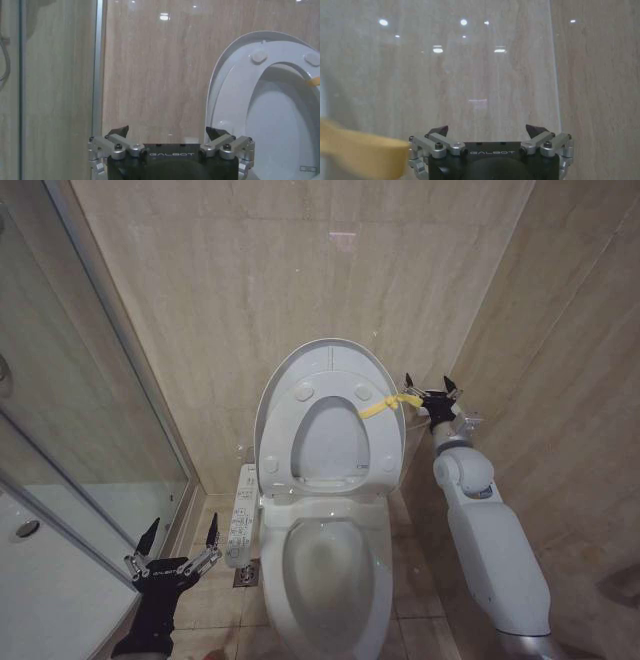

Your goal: Open the toilet lid, clean the toilet bowl with a toilet brush, close the toilet lid, and flush.

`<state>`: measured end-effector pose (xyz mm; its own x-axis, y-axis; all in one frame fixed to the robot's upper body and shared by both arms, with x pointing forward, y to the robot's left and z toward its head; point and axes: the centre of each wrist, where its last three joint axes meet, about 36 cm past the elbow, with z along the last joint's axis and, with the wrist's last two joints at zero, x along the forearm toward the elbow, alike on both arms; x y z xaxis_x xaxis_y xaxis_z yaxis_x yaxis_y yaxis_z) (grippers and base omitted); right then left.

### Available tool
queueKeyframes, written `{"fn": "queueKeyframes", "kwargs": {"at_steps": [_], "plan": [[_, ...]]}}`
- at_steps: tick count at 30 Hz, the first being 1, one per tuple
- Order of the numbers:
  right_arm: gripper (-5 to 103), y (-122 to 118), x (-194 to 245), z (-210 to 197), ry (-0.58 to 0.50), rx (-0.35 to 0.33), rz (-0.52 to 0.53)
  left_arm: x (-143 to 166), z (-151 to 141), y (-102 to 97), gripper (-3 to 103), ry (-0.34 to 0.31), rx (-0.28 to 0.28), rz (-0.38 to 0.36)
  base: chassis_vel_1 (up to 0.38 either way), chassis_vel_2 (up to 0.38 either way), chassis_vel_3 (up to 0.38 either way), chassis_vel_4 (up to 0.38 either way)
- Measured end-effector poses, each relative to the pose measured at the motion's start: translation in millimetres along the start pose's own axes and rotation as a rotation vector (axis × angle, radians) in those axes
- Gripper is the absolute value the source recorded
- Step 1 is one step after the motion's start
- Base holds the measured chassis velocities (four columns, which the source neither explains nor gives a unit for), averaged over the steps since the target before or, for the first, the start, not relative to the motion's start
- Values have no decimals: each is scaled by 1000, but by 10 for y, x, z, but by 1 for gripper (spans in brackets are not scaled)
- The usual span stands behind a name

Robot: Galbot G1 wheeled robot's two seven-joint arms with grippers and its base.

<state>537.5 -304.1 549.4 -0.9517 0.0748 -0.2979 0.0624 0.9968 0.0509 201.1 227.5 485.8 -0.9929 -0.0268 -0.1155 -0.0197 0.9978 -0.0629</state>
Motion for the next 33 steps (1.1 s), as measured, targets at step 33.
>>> {"fn": "queueKeyframes", "kwargs": {"at_steps": [33], "plan": [[100,-10,1695,-459,98,30,-214,0,0,0,100,0,0,0,4,-3,-3,2]]}}
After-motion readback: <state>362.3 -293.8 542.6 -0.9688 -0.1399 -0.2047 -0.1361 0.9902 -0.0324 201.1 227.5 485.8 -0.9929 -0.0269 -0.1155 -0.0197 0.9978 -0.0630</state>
